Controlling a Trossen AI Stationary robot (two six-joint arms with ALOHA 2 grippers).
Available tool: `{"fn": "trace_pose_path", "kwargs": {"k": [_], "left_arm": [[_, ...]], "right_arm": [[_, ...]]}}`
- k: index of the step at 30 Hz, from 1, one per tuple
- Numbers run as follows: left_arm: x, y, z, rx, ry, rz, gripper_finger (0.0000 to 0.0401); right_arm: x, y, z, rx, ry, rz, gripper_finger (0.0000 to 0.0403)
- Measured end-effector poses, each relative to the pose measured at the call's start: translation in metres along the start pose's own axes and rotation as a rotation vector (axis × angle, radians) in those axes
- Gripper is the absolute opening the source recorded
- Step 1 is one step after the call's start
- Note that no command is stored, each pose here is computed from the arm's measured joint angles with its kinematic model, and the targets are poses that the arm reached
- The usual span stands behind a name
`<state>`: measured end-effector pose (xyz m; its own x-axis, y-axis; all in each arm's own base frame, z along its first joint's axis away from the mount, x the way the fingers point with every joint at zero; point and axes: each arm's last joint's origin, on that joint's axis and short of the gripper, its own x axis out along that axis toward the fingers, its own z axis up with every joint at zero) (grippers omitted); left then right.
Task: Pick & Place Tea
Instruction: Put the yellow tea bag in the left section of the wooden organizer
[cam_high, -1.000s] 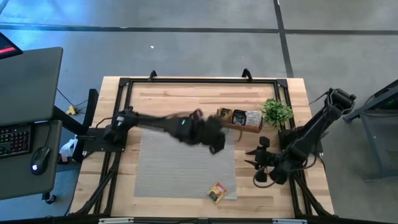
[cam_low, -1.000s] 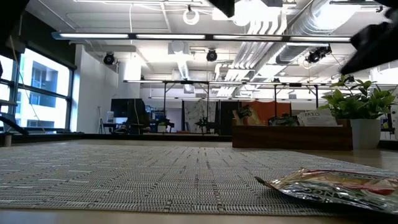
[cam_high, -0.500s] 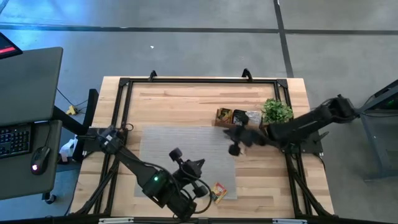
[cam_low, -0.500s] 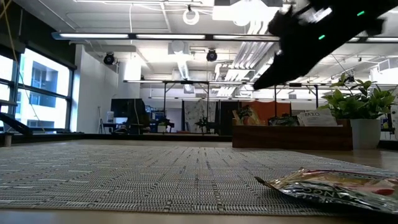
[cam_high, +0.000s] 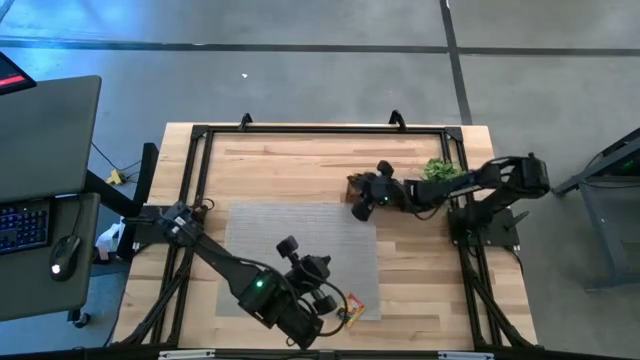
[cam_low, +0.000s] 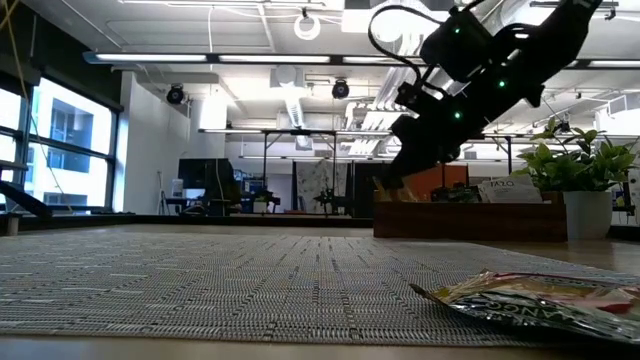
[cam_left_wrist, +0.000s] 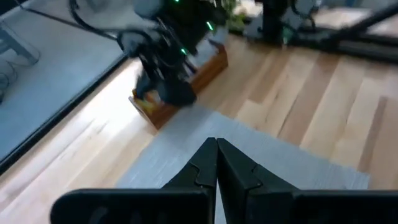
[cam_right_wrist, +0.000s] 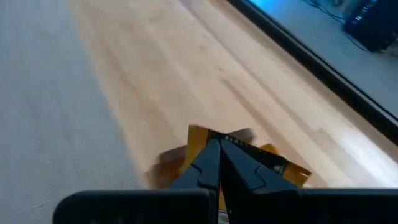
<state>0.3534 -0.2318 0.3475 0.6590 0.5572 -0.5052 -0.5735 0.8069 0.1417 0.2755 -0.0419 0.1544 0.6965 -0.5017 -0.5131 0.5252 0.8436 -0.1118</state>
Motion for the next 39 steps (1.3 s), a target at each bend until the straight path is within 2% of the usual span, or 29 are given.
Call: {"fn": "trace_pose_path", "kwargs": {"k": [5, 10, 15, 19, 22, 30, 39], "left_arm": [[-0.001, -0.002, -0.002, -0.005, 0.054, -0.037, 0.0003], [-0.001, -0.002, -0.003, -0.049, 0.074, -0.047, 0.0003], [-0.002, -0.003, -0.004, -0.068, 0.078, -0.051, 0.0003], [-0.001, -0.003, -0.004, -0.069, 0.091, -0.058, 0.0003], [-0.001, -0.003, -0.004, -0.068, 0.093, -0.058, 0.0003], [-0.001, -0.003, -0.004, -0.070, 0.087, -0.056, 0.0003], [-0.001, -0.002, -0.004, -0.065, 0.084, -0.050, 0.0003]], "right_arm": [[0.007, -0.017, 0.002, 0.038, 0.014, -0.033, 0.0002], [0.007, -0.018, 0.001, 0.024, 0.018, -0.042, 0.0003], [-0.007, -0.018, 0.012, 0.019, -0.031, -0.054, 0.0002], [-0.027, -0.015, 0.022, 0.018, -0.067, 0.031, 0.0001], [-0.031, -0.014, 0.022, 0.011, -0.048, 0.061, 0.0001], [-0.011, -0.008, 0.004, 0.017, 0.048, 0.049, 0.0001], [0.019, -0.011, -0.014, 0.034, 0.087, 0.004, 0.0001]]}}
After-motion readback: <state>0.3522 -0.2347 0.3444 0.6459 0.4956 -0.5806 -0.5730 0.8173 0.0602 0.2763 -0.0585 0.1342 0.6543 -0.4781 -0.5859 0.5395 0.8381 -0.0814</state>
